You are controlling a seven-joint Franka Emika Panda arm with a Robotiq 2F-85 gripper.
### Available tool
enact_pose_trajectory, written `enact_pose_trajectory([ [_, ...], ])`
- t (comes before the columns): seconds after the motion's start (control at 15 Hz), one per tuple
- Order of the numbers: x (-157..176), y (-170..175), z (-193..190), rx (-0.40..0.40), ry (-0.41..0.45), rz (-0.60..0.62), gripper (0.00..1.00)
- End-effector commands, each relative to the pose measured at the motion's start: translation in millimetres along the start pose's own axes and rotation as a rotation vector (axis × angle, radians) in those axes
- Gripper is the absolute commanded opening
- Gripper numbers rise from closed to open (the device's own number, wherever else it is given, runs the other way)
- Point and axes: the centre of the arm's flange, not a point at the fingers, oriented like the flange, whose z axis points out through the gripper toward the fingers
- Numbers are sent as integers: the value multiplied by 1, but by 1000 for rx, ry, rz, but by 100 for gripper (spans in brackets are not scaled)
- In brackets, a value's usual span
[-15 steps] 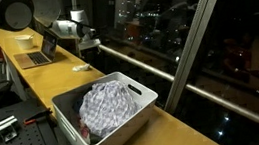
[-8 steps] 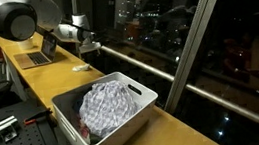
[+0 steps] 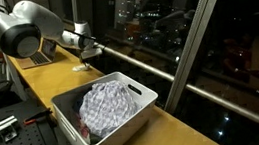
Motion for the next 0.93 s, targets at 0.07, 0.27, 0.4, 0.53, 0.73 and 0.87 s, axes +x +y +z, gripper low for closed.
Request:
enact_pose_trajectory([
  [0.07,40,12,38,26,25,-24,100],
  [0.27,47,0,49,30,30,-33,100],
  [0.4,47,-5,51,38,41,-36,93],
  [0.53,45,-6,52,39,51,-35,68],
  [0.73,39,0,49,36,61,-27,54],
  [0.87,31,4,43,32,62,-10,38],
])
